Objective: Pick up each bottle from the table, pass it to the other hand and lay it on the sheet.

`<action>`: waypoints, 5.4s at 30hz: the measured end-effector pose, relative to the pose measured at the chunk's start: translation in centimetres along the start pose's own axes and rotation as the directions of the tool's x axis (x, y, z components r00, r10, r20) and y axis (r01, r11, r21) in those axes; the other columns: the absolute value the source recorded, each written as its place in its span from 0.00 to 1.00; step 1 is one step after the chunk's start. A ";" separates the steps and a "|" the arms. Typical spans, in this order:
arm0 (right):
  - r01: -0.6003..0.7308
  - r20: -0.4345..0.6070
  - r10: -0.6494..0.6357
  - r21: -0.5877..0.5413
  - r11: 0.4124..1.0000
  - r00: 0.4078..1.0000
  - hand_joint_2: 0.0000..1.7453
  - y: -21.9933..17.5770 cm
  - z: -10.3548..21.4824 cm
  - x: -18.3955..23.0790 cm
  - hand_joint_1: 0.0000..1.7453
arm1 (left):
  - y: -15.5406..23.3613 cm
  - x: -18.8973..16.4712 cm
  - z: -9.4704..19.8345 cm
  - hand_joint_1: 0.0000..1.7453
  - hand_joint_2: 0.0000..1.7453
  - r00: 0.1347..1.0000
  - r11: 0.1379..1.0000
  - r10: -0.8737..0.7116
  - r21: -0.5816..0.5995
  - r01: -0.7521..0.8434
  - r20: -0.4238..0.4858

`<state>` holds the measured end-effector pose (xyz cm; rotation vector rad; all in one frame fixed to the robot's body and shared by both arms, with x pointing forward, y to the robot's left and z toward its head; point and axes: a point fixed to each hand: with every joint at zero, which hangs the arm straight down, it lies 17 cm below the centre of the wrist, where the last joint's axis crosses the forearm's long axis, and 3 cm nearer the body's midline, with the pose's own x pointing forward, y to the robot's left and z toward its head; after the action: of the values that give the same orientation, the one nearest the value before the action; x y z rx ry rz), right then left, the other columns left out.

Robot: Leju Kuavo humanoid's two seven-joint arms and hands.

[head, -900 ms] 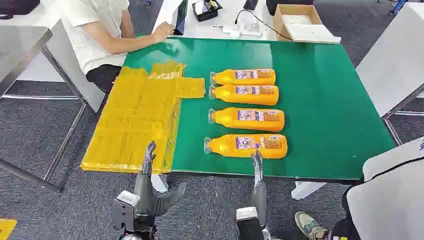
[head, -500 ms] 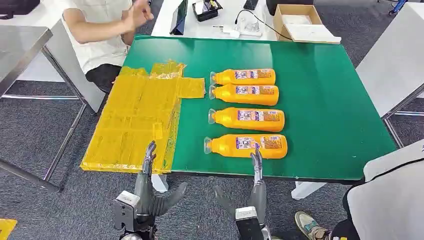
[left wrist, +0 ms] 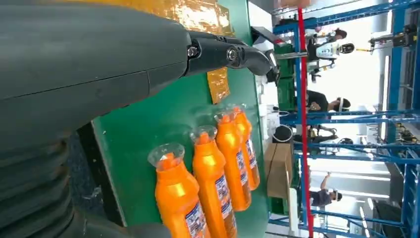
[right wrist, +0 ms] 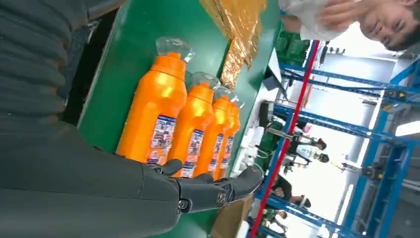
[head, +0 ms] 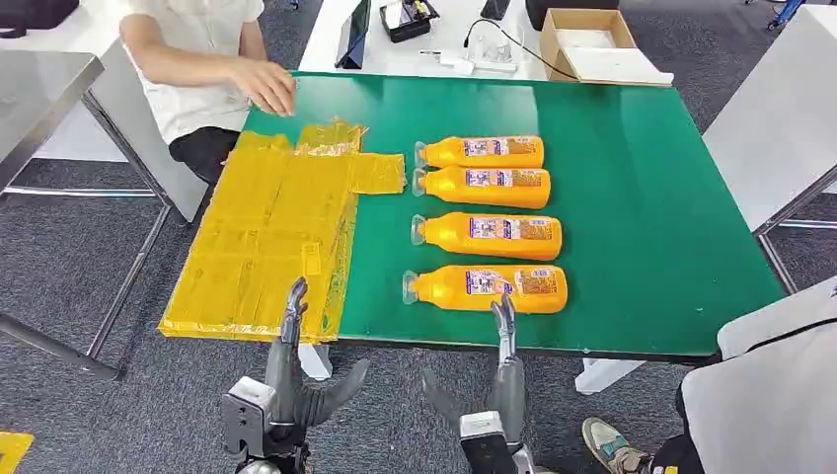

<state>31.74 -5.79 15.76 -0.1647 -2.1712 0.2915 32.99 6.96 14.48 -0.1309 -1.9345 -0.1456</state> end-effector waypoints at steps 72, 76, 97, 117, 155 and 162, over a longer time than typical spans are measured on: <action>-0.631 -0.086 0.721 0.421 0.652 0.688 1.00 -7.2 -4.9 -20.6 0.00 | -7.2 0.2 -3.4 0.00 1.00 0.992 0.963 0.125 -0.235 -0.130 -0.035; -0.606 -0.088 0.720 0.476 0.637 0.688 1.00 -5.4 -5.1 -21.0 0.00 | -7.5 0.2 -3.5 0.00 1.00 0.989 0.961 0.138 -0.235 -0.144 -0.044; -0.691 0.005 0.896 0.638 0.340 0.445 1.00 -4.9 -4.6 -24.0 0.00 | -7.6 -0.4 -2.7 0.00 1.00 0.988 0.961 0.128 -0.236 -0.145 -0.083; -0.697 0.047 0.905 0.656 0.291 0.422 1.00 -4.5 -4.6 -23.9 0.00 | -6.7 -0.4 -2.4 0.00 1.00 0.989 0.968 0.118 -0.211 -0.133 -0.083; -0.631 0.000 0.956 0.752 0.193 0.293 1.00 -9.0 -2.4 -27.5 1.00 | -5.4 -1.1 -1.9 0.00 1.00 0.990 0.981 0.091 -0.162 -0.109 -0.112; -0.584 -0.052 0.951 0.779 0.229 0.304 1.00 -10.8 -1.3 -29.0 1.00 | -5.4 -1.1 -2.0 0.00 1.00 0.988 0.979 0.105 -0.162 -0.123 -0.115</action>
<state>49.42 -22.51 -3.38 -0.9253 -1.0653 1.4324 34.36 1.25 14.00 -0.3394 -1.8028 -0.2352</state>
